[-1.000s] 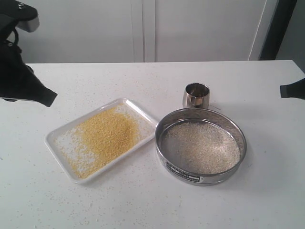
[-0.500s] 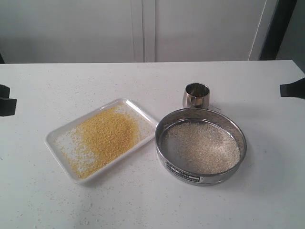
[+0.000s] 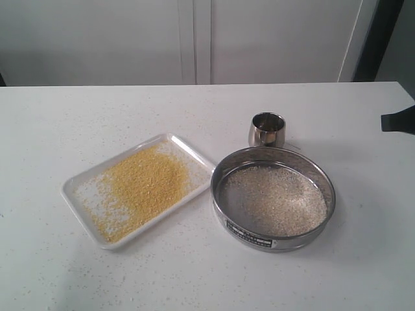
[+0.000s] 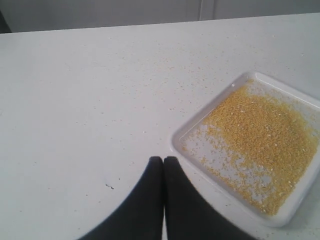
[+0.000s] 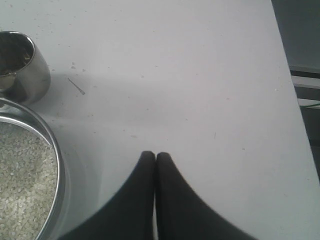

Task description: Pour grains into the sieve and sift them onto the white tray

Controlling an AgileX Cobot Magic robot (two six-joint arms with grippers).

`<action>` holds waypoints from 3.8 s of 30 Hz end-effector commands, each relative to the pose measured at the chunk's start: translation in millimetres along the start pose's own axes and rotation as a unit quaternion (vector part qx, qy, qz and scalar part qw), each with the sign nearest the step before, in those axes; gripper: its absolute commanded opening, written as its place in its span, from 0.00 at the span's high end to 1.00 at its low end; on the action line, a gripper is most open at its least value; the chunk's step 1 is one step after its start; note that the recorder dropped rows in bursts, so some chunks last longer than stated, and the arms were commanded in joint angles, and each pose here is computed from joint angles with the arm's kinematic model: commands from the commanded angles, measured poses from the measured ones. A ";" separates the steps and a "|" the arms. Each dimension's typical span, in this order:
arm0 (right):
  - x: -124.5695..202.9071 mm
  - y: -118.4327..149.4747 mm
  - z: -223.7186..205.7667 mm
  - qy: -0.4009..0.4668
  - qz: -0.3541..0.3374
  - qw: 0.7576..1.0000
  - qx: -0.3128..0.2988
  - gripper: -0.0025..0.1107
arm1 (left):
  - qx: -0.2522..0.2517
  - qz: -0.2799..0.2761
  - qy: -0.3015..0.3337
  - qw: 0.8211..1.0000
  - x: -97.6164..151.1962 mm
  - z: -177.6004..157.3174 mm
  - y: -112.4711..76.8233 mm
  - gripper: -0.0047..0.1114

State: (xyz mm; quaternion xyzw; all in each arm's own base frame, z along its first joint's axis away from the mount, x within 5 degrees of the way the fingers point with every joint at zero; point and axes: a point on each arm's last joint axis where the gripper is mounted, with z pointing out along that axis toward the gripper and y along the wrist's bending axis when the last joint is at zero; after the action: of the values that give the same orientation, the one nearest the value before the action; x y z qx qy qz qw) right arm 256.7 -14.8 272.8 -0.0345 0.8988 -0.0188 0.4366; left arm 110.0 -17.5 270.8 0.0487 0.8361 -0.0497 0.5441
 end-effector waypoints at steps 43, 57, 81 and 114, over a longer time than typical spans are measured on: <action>0.0 0.0 -1.5 -0.005 0.005 1.000 0.001 0.98 | -0.034 -0.025 -0.064 0.997 80.0 -20.2 7.2 0.96; 0.0 0.0 -1.5 -0.005 0.005 1.000 0.001 0.98 | -0.032 -0.019 -0.044 0.998 110.8 -14.7 6.6 0.96; 0.0 0.0 -1.5 -0.005 0.005 1.000 0.001 0.98 | -0.029 0.006 -0.017 0.999 121.2 -12.4 6.1 0.96; -17.7 13.0 -60.6 -0.109 -0.016 0.994 -0.009 0.98 | -0.029 0.006 -0.017 0.999 121.2 -12.4 6.1 0.96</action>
State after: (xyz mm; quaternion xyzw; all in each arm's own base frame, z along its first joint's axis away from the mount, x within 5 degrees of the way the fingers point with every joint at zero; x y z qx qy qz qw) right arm 225.9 -7.3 316.6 -0.0454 0.8553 -0.0224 0.5157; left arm 50.7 -6.2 165.7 0.0411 0.8283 -0.0191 0.5585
